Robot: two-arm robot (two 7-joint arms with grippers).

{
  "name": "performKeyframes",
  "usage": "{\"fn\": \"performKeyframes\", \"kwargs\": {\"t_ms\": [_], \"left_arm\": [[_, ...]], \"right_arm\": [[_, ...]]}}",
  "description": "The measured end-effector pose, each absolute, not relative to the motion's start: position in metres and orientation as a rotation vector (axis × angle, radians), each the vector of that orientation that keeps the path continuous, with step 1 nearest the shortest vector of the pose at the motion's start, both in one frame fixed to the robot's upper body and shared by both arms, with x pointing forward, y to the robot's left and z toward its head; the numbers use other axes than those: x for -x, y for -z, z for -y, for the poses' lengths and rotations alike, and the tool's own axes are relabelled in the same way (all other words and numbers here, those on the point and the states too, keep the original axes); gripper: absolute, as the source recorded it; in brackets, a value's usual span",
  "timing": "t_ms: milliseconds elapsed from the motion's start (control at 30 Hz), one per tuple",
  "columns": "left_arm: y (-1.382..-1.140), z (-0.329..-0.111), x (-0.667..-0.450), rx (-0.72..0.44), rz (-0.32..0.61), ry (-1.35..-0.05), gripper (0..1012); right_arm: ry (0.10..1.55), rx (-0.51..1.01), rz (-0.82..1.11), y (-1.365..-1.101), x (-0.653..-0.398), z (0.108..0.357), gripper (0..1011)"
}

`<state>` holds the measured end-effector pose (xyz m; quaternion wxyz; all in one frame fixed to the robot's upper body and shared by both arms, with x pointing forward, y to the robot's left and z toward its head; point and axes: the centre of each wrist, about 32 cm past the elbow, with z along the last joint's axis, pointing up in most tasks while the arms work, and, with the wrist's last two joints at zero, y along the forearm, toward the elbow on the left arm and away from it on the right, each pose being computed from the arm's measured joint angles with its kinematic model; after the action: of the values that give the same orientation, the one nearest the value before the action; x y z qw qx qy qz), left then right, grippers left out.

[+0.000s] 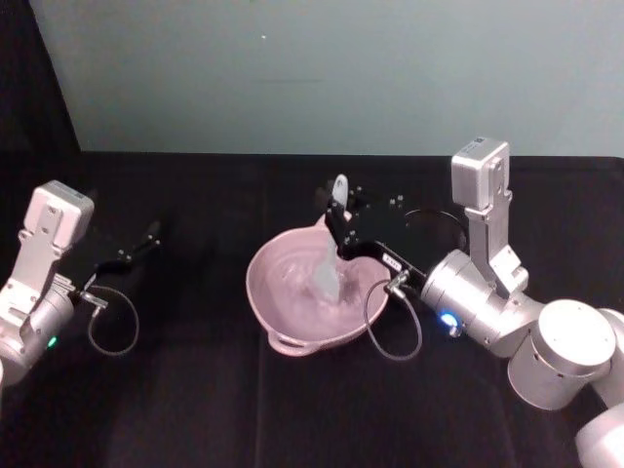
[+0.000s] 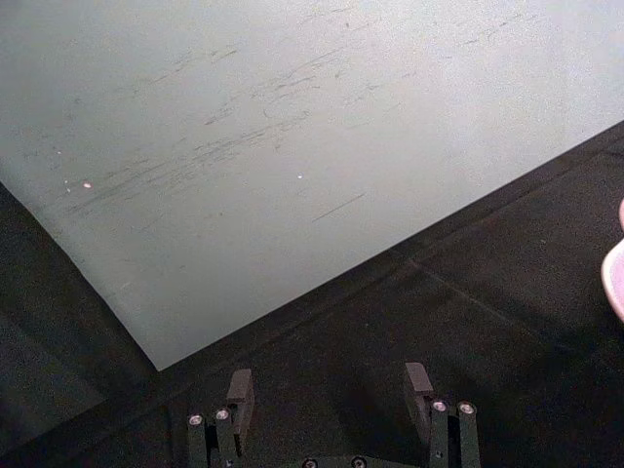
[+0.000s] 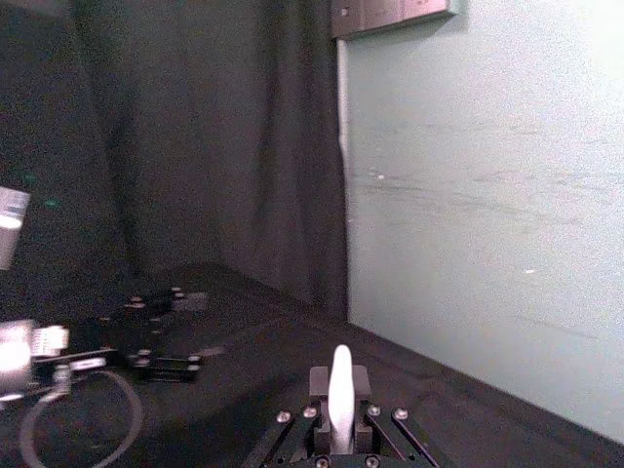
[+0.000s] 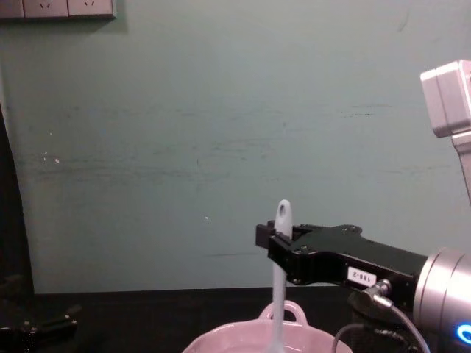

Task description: Use the one hand to pick up the spoon and stir the clear water in the bowl.

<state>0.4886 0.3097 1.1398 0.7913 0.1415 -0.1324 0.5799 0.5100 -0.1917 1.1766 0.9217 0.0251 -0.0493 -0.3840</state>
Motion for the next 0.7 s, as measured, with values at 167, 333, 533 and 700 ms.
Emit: {"fn": "performKeyframes", "kwargs": {"t_ms": [167, 333, 533, 700], "left_arm": [[-1.140, -0.310, -0.489, -0.305, 0.285, -1.248, 1011], [-1.140, -0.310, -0.489, -0.304, 0.285, -1.248, 1011], [-1.140, -0.310, -0.489, -0.304, 0.285, -1.248, 1011], [-1.140, -0.310, -0.489, -0.304, 0.285, -1.248, 1011]], "right_arm": [[0.744, -0.069, 0.064, -1.177, -0.502, 0.186, 121], [0.730, -0.096, 0.049, -1.175, -0.503, 0.179, 121], [0.723, -0.108, 0.049, -1.172, -0.512, 0.168, 121], [0.749, -0.107, 0.056, -1.166, -0.526, 0.160, 121]]}}
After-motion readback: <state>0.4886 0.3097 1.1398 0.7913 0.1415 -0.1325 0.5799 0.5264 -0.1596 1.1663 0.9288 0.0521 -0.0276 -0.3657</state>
